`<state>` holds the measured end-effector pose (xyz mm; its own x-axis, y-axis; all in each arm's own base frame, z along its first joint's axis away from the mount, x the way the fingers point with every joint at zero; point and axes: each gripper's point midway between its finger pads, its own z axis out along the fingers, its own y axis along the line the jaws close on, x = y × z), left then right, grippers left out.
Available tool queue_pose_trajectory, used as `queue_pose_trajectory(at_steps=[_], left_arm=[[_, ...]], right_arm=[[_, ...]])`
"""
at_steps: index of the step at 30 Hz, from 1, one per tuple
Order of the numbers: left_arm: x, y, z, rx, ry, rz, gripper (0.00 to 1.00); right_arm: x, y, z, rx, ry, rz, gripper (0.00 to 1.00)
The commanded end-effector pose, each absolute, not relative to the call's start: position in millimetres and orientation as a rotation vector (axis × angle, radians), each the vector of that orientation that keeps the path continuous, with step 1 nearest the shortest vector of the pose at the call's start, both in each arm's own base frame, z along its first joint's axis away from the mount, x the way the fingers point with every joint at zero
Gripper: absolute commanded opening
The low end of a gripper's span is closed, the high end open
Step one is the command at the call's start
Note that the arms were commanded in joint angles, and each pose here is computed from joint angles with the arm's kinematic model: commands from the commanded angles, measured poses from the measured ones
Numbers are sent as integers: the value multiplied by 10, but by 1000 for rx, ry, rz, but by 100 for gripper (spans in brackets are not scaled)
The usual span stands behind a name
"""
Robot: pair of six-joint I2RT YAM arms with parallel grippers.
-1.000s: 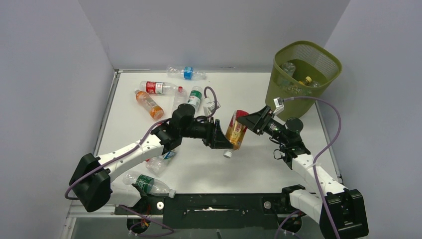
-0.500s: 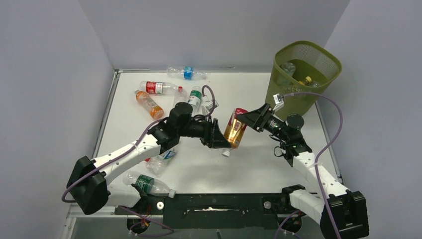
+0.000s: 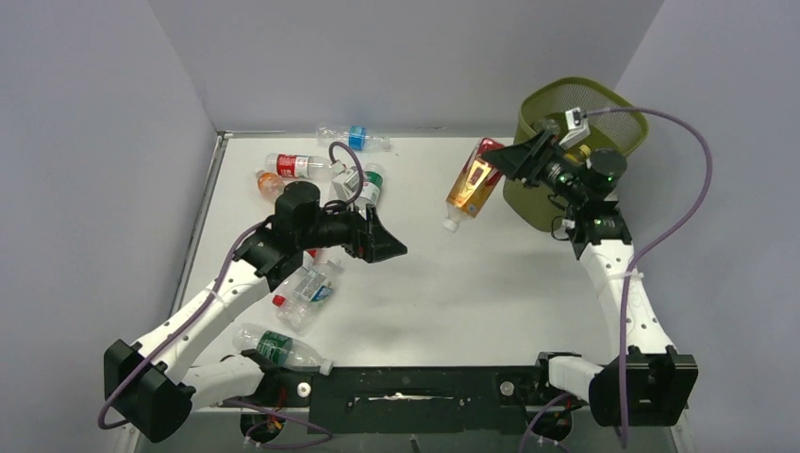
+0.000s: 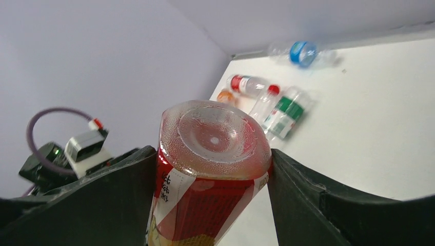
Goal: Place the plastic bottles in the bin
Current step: Pick up the plastic bottle at the center of the board, then place the plastic bottle in the trash bin.
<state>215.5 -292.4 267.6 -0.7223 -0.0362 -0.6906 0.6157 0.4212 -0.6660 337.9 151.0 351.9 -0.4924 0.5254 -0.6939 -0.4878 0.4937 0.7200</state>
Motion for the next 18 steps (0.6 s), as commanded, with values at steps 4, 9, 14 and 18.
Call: queue_pose_trajectory(at_steps=[4, 9, 14, 18], left_arm=[[2205, -2751, 2945, 513, 1957, -1245, 84], [2176, -2685, 2908, 516, 1967, -1223, 84], [2119, -2574, 2862, 525, 1981, -1185, 85], [2106, -2516, 2835, 528, 1986, -1164, 85]], right_arm=[[3876, 846, 4422, -10, 1559, 973, 60], [4221, 441, 4838, 50, 1486, 796, 60], [4416, 200, 5134, 85, 1414, 688, 61], [4561, -51, 5249, 127, 1384, 541, 61]])
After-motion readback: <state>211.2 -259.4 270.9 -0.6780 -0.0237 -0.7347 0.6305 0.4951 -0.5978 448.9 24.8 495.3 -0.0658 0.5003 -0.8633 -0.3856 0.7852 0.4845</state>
